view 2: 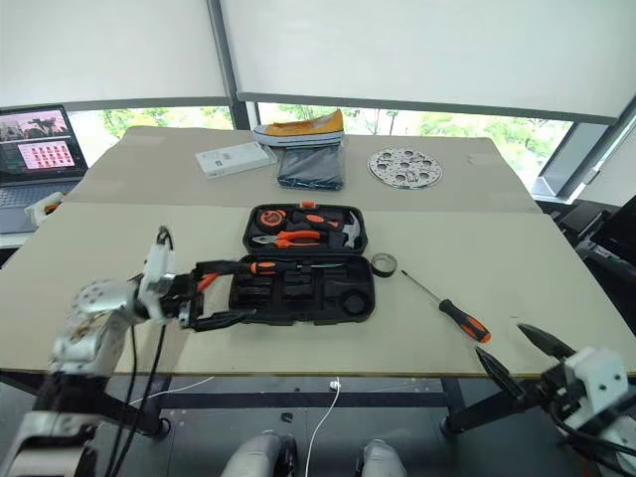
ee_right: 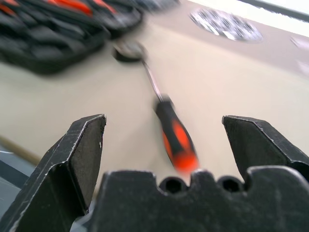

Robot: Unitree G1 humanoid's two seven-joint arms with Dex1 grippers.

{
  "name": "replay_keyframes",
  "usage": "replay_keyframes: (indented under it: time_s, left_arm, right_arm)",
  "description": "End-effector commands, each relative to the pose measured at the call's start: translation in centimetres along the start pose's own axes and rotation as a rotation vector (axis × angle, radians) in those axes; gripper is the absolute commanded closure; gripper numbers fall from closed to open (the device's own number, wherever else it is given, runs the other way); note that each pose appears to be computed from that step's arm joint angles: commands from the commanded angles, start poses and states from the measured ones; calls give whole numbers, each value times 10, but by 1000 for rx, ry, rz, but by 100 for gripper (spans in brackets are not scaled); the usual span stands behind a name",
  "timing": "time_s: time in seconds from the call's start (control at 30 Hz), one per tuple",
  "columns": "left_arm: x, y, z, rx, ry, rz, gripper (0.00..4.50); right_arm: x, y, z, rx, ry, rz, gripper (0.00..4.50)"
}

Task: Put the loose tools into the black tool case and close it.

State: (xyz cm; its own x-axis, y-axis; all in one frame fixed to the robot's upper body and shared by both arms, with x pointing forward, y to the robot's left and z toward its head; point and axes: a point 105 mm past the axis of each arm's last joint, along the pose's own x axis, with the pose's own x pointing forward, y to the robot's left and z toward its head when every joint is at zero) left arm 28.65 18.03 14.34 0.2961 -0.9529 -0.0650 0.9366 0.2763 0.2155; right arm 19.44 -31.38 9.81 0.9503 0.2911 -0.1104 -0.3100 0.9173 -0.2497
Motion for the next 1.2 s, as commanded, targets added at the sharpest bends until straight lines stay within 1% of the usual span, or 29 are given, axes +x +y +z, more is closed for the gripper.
replay_keyframes:
  time_s: [0.03,0.1,0.17,0.27,0.37,0.57,0.7,0.8,0.83,0.9,0.97,1.03,1.07,1.13,1.2]
  left_arm:
    - [-16,-14,2,29,-11,21,12]
    - [-20,-21,-2,10,-18,44,12]
    - [-20,-24,3,3,-55,62,12]
    - [-11,-30,12,3,-110,44,12]
    - [5,-35,25,3,-164,2,12]
    - [28,-40,35,-33,-198,-76,12]
    - [35,-39,38,-14,-206,-89,12]
    - [34,-40,39,-11,-204,-90,0]
    - [34,-41,39,-11,-203,-90,0]
    - [33,-41,38,-17,-199,-85,0]
    - [31,-42,37,-23,-195,-82,0]
    - [29,-42,37,-20,-194,-71,0]
    - [29,-41,37,-16,-195,-63,0]
    - [27,-39,37,-10,-202,-34,0]
    - [25,-38,37,-9,-208,0,0]
  right_arm:
    - [-11,-6,-4,-60,33,-30,0]
    - [-9,-3,2,-67,29,3,0]
    - [1,0,14,-84,20,65,0]
    - [21,0,31,-118,36,146,0]
    - [47,-3,43,-130,106,222,0]
    - [89,-7,34,-136,297,314,0]
    - [98,-11,16,-114,430,323,0]
    - [95,-13,4,-102,521,347,74]
    - [95,-13,2,-105,535,354,112]
    - [95,-16,1,-107,532,337,175]
    - [97,-20,2,-105,502,312,252]
    - [90,-30,4,-92,473,270,321]
    - [84,-35,5,-92,466,252,345]
    - [74,-43,11,-108,398,216,349]
    - [68,-46,26,-150,281,200,349]
